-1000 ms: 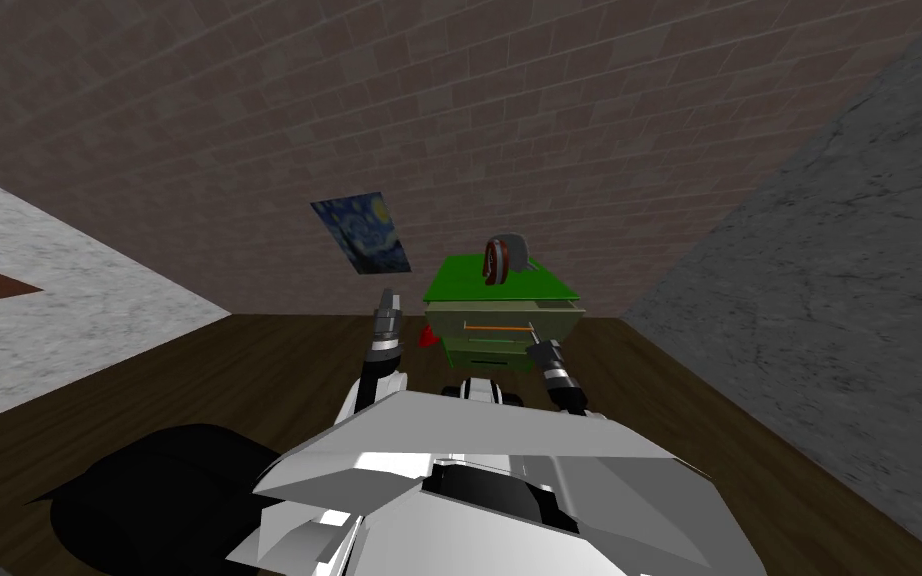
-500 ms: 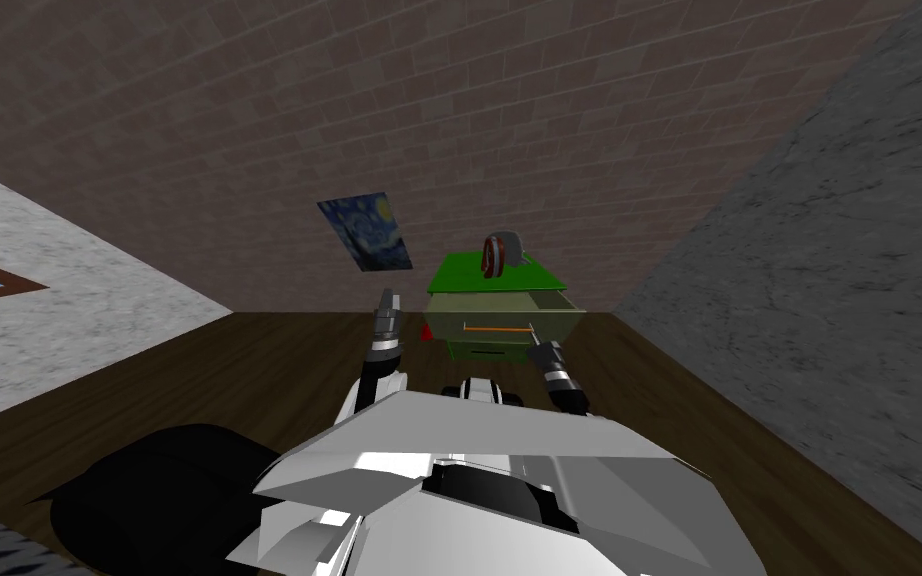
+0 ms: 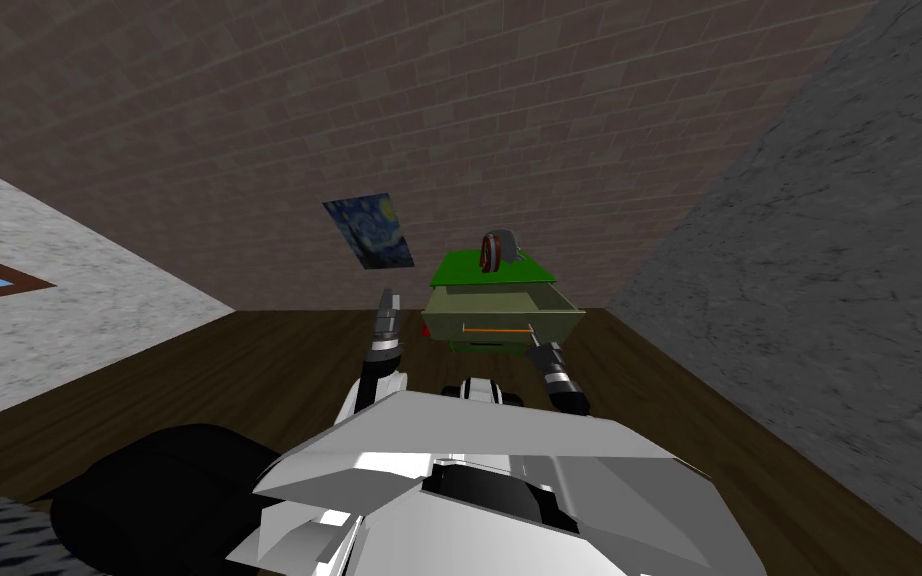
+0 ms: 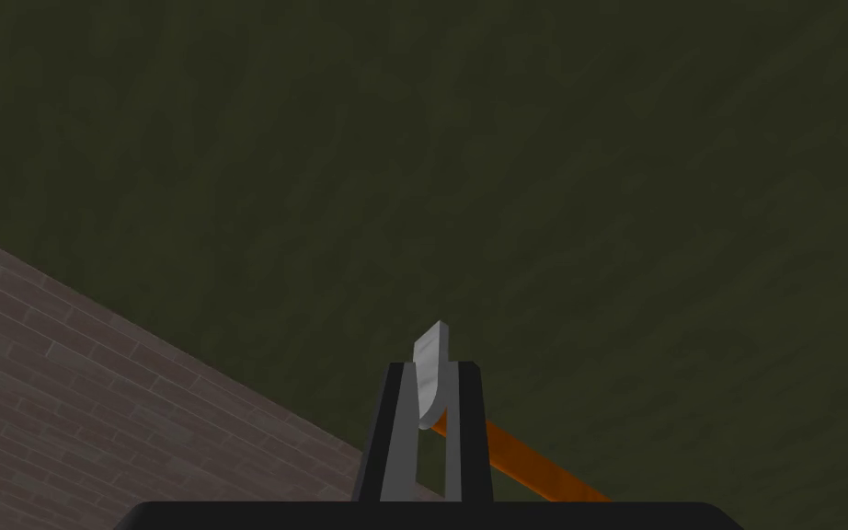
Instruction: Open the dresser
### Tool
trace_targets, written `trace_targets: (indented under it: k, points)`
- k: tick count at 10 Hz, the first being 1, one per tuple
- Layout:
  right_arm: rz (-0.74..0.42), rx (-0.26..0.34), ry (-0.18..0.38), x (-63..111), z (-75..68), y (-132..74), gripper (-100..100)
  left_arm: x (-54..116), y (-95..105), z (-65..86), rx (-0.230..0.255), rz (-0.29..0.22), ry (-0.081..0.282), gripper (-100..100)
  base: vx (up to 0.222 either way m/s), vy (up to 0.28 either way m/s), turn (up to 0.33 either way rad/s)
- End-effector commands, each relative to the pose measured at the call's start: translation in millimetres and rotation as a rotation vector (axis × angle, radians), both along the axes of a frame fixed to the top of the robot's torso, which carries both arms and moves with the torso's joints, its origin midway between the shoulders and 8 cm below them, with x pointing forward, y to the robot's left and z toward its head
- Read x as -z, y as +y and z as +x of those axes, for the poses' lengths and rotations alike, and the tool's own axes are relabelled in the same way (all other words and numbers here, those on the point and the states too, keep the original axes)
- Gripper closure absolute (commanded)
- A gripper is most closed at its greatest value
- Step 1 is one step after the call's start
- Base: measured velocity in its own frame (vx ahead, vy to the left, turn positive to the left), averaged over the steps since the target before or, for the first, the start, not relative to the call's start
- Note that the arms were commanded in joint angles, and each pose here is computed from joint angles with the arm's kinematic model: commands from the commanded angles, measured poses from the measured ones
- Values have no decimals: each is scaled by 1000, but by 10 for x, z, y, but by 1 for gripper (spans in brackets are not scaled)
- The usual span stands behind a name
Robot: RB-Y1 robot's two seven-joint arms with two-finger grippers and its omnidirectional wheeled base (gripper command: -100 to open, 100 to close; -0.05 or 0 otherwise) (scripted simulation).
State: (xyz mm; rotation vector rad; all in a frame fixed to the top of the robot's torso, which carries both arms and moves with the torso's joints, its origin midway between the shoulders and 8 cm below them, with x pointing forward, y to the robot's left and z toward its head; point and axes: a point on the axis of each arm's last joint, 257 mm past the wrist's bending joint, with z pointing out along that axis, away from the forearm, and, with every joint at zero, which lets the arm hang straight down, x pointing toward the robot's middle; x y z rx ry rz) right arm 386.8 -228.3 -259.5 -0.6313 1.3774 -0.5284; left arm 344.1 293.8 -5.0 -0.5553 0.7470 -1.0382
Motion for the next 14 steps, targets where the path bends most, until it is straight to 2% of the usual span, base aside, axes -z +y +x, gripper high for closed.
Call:
trace_targets:
  k: [1,9,10,11,12,14]
  points:
    - [-2,14,0,-159,16,-3,-100,0,0,0,0,0,0,0,-1,-20,82]
    - [2,46,0,-545,18,-6,-100,1,1,-1,0,0,0,0,-1,-15,39]
    - [2,46,0,-545,18,-6,-100,1,1,-1,0,0,0,0,-1,-11,10]
    - [-3,51,38,-377,-11,-7,-100,1,1,-1,0,0,0,0,7,-3,8]
    - [-5,52,44,-350,-20,-5,0,1,1,-1,0,0,0,0,0,0,0]
    - [-7,54,58,-297,-34,-13,0,1,1,-1,0,0,0,0,0,0,0]
